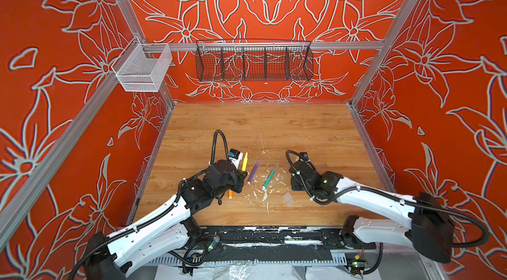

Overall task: Insert the pens into the pen caps
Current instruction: 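Lift the cap with the right gripper toward the yellow highlighter tip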

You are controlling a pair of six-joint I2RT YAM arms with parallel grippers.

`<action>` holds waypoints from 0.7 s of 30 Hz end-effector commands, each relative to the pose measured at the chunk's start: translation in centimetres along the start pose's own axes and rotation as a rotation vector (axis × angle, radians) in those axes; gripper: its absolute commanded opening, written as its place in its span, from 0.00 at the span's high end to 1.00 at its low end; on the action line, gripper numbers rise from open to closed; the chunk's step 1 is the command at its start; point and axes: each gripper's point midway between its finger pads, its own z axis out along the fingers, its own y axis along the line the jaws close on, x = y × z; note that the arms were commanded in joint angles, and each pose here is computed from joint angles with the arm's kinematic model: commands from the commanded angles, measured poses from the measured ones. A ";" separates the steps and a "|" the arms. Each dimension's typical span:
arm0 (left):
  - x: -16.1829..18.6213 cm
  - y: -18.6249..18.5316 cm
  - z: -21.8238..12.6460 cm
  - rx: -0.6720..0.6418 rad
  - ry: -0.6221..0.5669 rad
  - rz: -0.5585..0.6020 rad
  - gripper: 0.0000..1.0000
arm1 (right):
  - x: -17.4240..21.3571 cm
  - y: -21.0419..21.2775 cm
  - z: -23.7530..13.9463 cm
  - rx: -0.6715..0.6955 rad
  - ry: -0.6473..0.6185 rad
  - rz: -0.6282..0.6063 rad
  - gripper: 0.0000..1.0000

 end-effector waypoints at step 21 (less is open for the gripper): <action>2.7 -12.3 2.0 0.298 0.101 0.087 1.00 | -10.6 1.5 -12.6 -0.390 -0.518 0.279 0.87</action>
